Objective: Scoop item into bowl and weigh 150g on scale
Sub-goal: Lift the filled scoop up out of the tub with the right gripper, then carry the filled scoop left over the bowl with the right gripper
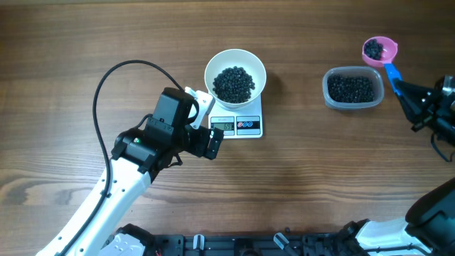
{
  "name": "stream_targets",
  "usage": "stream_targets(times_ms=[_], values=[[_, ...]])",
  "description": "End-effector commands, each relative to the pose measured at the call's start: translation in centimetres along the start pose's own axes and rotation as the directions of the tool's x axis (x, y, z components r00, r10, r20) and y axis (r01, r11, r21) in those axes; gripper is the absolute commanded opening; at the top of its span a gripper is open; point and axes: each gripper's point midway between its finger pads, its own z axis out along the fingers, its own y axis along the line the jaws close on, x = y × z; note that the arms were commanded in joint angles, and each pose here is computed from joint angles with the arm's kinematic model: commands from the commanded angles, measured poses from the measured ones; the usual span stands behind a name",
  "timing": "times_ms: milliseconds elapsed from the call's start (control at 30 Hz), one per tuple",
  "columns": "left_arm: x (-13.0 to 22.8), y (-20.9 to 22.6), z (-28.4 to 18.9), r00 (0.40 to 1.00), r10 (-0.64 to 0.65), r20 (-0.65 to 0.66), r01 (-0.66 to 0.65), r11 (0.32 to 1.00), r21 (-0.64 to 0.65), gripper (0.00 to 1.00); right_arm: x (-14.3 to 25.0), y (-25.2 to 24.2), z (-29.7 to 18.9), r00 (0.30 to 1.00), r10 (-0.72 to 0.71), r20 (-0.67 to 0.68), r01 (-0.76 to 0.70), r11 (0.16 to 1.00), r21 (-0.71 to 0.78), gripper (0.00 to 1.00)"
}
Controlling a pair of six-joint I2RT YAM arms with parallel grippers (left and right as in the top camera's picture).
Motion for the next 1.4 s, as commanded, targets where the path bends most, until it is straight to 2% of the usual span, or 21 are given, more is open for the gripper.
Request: stream_targets(times_ms=[0,233,567,733,900,1200,1367], values=[[-0.7,-0.1,-0.3,1.000,0.003,0.017,-0.003,1.000,-0.005,1.00,0.9,0.9,1.4,0.998,0.017,-0.054,-0.021,0.997,-0.073,0.04],[-0.7,-0.1,-0.3,1.000,0.003,0.017,-0.003,1.000,-0.005,1.00,3.3,1.0,5.2,0.981,-0.047,-0.188,0.032,0.996,-0.082,0.04],[-0.7,-0.1,-0.3,1.000,0.003,0.017,-0.003,1.000,-0.005,1.00,7.3,1.3,10.3,0.914,-0.163,-0.372,0.122,0.984,-0.130,0.04],[-0.7,-0.1,-0.3,1.000,0.003,0.017,-0.003,1.000,-0.005,1.00,8.1,1.7,11.9,0.891,-0.145,-0.431,0.099,0.987,-0.128,0.04],[-0.7,-0.1,-0.3,1.000,0.003,0.017,-0.003,1.000,-0.005,1.00,9.4,2.1,13.8,0.849,-0.190,-0.493,0.131,0.980,-0.152,0.04],[-0.7,-0.1,-0.3,1.000,0.003,0.017,-0.003,1.000,-0.005,1.00,13.7,1.2,19.1,0.757,-0.294,-0.584,0.268,0.954,-0.133,0.04],[-0.7,-0.1,-0.3,1.000,0.003,0.017,-0.003,1.000,-0.005,1.00,15.1,0.0,20.8,0.729,-0.346,-0.591,0.355,0.929,-0.106,0.04]])
